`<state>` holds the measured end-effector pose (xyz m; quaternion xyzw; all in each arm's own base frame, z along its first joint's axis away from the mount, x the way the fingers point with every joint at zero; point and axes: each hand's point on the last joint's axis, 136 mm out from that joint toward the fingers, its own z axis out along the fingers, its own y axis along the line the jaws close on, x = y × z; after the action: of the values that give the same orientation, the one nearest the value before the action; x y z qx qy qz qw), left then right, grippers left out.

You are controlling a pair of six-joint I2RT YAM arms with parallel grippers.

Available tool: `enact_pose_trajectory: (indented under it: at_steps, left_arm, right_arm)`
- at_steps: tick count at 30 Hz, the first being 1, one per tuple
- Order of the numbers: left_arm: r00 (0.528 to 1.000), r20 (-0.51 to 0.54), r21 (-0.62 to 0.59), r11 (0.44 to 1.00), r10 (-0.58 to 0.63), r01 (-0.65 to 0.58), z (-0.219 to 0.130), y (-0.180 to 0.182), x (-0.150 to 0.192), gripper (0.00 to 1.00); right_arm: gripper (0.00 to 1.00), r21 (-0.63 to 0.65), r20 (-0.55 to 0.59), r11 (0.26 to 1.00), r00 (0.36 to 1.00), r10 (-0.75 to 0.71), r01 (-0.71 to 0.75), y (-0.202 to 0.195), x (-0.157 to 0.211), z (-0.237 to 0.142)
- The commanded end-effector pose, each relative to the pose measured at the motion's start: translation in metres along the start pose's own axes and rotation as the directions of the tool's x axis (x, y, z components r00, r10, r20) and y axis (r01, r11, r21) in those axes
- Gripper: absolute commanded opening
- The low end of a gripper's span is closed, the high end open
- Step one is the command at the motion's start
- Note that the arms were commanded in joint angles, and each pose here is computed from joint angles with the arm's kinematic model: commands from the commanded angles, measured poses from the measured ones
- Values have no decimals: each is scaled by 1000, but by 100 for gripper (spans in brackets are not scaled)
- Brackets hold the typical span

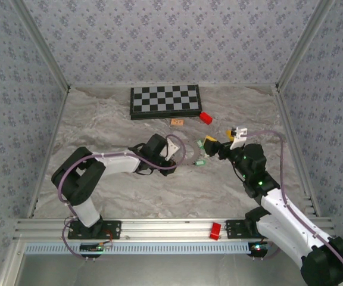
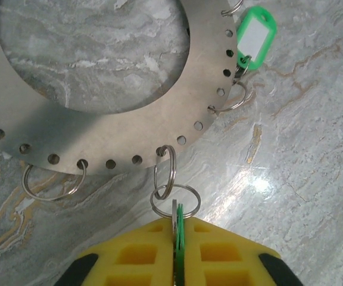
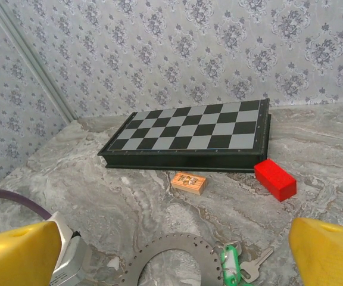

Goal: Put the keys on the keyring

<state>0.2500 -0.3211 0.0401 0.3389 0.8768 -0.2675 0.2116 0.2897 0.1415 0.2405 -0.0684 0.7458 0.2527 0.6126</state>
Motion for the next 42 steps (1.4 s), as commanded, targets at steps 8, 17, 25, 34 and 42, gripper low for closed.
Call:
enact_pose_trajectory:
  at_steps: [8,17,25,34,42]
  left_arm:
    - [999,-31,21,1000,-8,8,-12,-14,14,26]
    - [993,119,-4,1000,-13,14,-49,-17,-13,32]
    - [914,401,-150,981,-57,127,-123,15,-48,47]
    - [747,656,-419,774,-104,475,-223,95,-36,94]
    - [605,794,-537,403,-56,741,-290,163,8,100]
  right_arm:
    - [99,-13,22,1000,1000,14,-13,1,-3,-2]
    - [100,-13,25,1000,1000,13,-13,1,-4,-3]
    - [99,38,17,999,1000,3,-4,-8,-3,-5]
    - [100,141,-53,990,999,-4,11,-29,10,5]
    - [99,402,-127,914,992,-9,60,-76,14,7]
